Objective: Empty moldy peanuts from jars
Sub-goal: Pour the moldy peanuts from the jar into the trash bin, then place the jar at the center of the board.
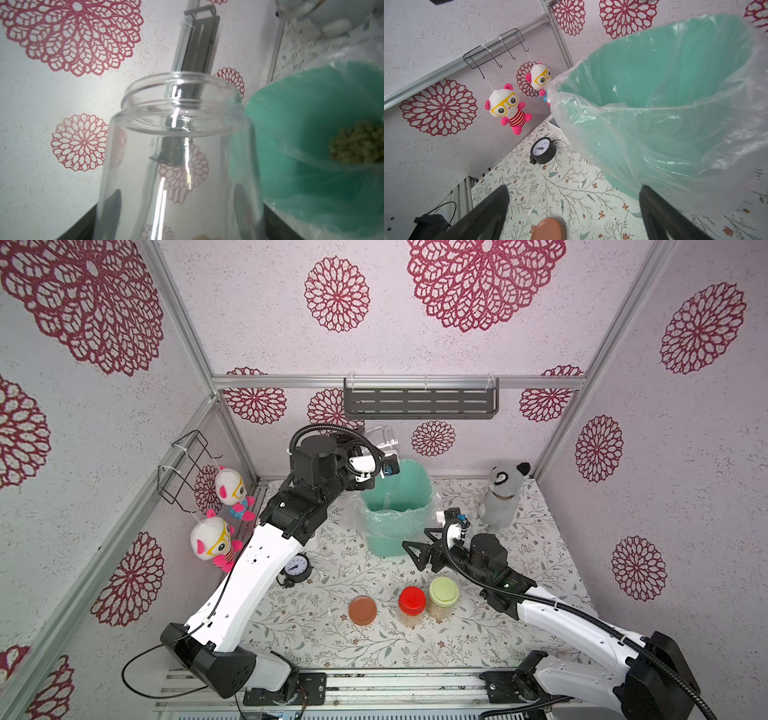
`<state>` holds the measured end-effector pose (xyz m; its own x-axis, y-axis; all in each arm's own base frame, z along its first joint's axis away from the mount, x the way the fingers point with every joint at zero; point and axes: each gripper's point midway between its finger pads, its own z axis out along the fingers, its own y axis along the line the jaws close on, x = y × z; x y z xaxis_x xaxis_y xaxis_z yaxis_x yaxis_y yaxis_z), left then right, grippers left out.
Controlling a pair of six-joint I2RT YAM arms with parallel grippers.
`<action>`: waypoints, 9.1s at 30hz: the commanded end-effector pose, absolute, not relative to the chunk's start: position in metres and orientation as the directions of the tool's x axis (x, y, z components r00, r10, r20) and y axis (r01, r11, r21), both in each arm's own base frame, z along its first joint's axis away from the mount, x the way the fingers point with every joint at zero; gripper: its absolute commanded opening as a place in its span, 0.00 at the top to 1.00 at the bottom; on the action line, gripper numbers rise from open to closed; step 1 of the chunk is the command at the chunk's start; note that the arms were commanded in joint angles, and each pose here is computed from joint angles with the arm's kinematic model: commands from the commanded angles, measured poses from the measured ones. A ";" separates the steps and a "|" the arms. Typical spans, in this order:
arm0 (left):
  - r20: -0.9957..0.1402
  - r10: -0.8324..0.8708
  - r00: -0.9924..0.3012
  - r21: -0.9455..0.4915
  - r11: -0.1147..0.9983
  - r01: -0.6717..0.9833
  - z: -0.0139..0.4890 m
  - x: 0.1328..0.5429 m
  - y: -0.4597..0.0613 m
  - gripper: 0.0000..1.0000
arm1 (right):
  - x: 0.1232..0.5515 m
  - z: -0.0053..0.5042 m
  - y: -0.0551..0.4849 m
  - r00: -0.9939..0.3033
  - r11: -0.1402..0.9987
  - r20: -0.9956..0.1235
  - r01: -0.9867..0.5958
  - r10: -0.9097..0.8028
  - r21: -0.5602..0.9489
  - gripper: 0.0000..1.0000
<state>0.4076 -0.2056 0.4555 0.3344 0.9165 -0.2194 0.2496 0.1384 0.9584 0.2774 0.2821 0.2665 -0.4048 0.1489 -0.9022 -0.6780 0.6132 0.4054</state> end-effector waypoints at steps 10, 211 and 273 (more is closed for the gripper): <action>0.522 0.745 0.415 0.772 -0.620 0.141 0.402 0.451 -0.226 1.00 | 0.271 0.290 0.271 -0.334 0.619 -0.922 -0.687 0.197 0.381 0.01; -0.971 0.217 0.095 0.236 0.930 0.283 0.328 0.288 -0.064 0.03 | 0.256 0.304 0.367 -0.416 0.526 -0.705 -0.848 -0.575 0.072 1.00; -0.991 0.132 -0.017 0.129 0.987 0.099 0.295 0.258 -0.017 0.03 | 0.302 0.218 0.432 -0.509 0.714 -0.599 -0.682 -0.619 -0.159 0.46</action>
